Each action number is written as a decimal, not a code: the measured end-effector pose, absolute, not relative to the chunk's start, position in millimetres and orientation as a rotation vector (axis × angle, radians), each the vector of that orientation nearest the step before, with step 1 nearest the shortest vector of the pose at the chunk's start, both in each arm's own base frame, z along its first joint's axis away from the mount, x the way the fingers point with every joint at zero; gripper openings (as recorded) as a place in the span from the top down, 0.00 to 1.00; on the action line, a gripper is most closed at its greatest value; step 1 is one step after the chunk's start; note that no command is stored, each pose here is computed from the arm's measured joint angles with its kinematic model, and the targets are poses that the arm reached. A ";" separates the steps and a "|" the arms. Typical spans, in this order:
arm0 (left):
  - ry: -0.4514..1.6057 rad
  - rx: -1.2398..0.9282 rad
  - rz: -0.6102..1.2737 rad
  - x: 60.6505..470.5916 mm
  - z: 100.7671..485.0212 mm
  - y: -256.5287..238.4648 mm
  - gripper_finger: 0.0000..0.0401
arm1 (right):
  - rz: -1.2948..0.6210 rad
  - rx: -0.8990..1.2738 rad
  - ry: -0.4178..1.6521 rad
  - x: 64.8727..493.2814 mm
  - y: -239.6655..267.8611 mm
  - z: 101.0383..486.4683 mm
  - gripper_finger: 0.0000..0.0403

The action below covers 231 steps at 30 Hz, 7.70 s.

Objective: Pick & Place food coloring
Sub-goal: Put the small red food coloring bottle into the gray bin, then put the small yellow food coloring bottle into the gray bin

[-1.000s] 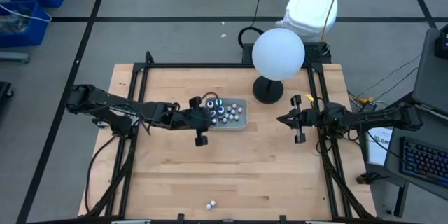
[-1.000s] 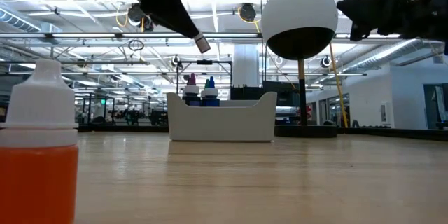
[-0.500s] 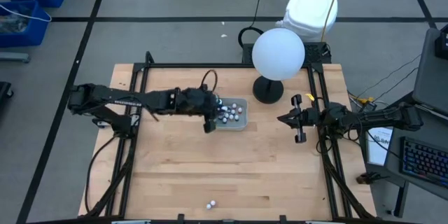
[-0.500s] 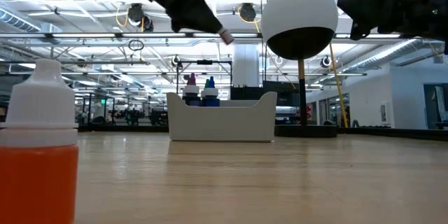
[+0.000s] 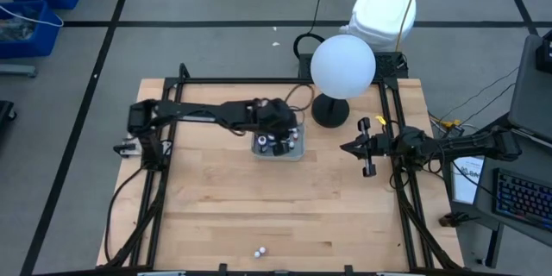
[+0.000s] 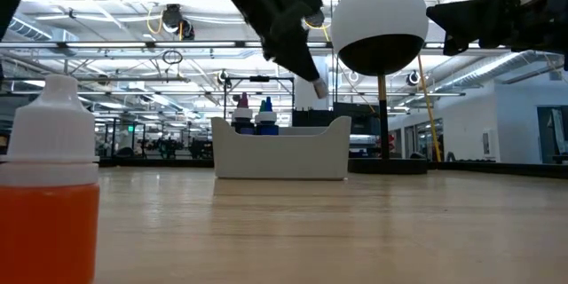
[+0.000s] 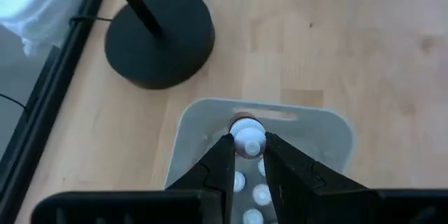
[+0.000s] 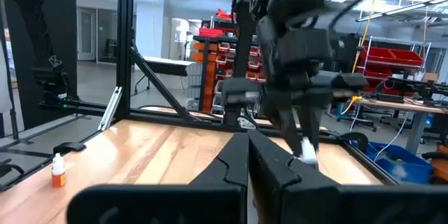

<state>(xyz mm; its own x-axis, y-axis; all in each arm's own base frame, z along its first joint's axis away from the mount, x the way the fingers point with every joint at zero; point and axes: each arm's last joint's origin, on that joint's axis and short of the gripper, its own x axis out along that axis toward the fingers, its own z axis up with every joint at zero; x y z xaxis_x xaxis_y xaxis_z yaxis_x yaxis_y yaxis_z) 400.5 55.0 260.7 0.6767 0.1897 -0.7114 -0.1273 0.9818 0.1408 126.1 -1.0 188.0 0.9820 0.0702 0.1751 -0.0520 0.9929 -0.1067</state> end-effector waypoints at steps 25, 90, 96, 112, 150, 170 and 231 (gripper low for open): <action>0.917 0.058 0.205 419.6 216.7 87.6 0.82 | 0.064 -0.099 -0.136 126.8 -1.0 183.8 1.00; 0.816 0.224 -0.063 360.0 328.7 49.3 0.66 | 0.068 -0.101 -0.122 127.2 -0.9 182.4 1.00; 0.634 0.135 0.021 273.8 350.1 40.1 0.86 | 0.072 -0.061 -0.106 127.4 -0.9 181.1 1.00; 0.144 0.131 0.109 140.6 229.0 18.1 0.99 | 0.068 -0.074 -0.086 127.9 -1.0 179.0 1.00; 0.092 0.119 0.191 126.5 160.1 25.0 0.99 | -0.103 -0.086 -0.035 135.8 -5.3 172.9 1.00; 0.075 0.084 0.194 126.6 161.5 25.1 0.88 | 0.192 -0.209 0.115 241.5 82.2 192.7 1.00; -0.011 0.027 0.197 126.8 169.4 25.1 0.88 | 0.487 0.020 0.347 406.0 228.5 117.0 0.47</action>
